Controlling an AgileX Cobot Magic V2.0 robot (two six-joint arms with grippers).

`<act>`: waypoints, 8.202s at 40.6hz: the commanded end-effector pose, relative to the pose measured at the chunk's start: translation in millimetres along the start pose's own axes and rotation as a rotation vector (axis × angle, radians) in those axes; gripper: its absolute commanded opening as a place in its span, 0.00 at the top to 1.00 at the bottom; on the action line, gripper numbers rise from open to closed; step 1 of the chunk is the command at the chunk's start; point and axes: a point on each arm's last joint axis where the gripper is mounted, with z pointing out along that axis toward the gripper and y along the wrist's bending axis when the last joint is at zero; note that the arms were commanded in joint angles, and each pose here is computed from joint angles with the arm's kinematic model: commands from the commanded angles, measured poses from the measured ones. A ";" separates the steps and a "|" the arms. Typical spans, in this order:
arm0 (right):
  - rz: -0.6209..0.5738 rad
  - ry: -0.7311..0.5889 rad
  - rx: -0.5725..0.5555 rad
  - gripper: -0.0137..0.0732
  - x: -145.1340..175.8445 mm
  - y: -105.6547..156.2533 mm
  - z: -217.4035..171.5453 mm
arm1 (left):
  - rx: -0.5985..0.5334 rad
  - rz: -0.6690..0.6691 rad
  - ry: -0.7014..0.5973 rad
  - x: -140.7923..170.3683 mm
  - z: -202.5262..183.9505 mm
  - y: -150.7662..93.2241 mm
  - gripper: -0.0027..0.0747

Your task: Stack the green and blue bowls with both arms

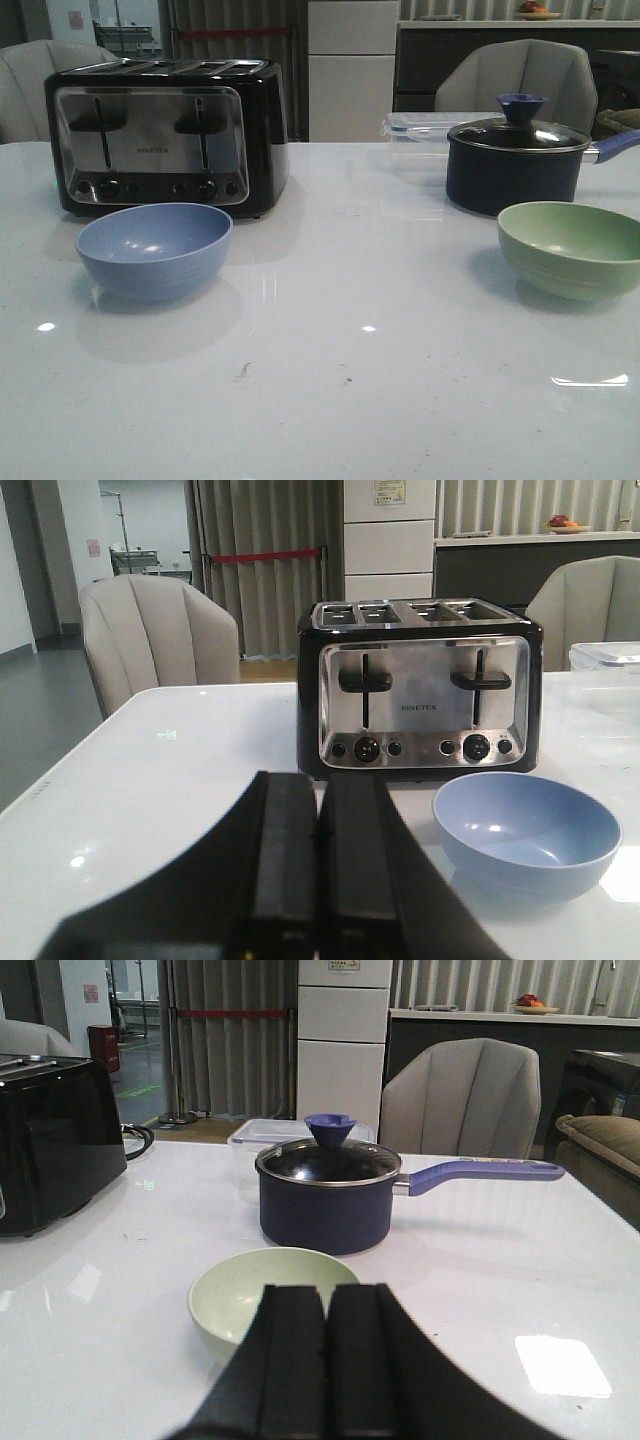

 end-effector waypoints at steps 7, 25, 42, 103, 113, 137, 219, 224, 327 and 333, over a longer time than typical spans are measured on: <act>-0.012 -0.115 -0.001 0.78 -10.4 0.2 -2.1 | 0.005 -0.016 -0.109 -8.5 -2.1 -0.2 0.85; -0.012 -0.115 -0.001 0.78 -10.4 0.2 -2.1 | 0.005 -0.016 -0.109 -8.5 -2.1 -0.2 0.85; -0.013 -0.183 -0.002 0.78 -47.5 1.0 -8.6 | 0.002 -0.008 -0.213 -28.6 -5.4 0.6 0.85; -0.040 0.822 0.019 0.21 -76.1 0.1 139.7 | 0.018 -0.022 0.502 -119.4 81.3 5.1 0.29; 0.066 0.930 0.092 0.21 -67.4 -16.8 182.7 | 0.019 -0.021 0.536 -114.5 88.0 4.9 0.35; 0.095 1.163 0.085 0.21 -23.0 -32.1 306.8 | 0.020 -0.021 0.556 -111.6 91.8 4.7 0.39; -0.265 1.018 -0.576 0.26 -63.7 169.6 277.7 | 0.020 -0.021 0.557 -111.4 91.7 4.7 0.39; -0.281 0.902 -0.613 0.27 -86.1 166.0 240.9 | 0.020 -0.021 0.557 -111.4 91.7 4.7 0.39; -0.236 0.655 -0.626 0.27 -87.8 98.8 100.1 | 0.528 0.003 0.944 -93.3 294.4 -163.8 0.85; -0.236 0.655 -0.626 0.27 -87.8 98.8 100.1 | 0.598 0.039 0.954 -90.6 281.7 -190.3 0.85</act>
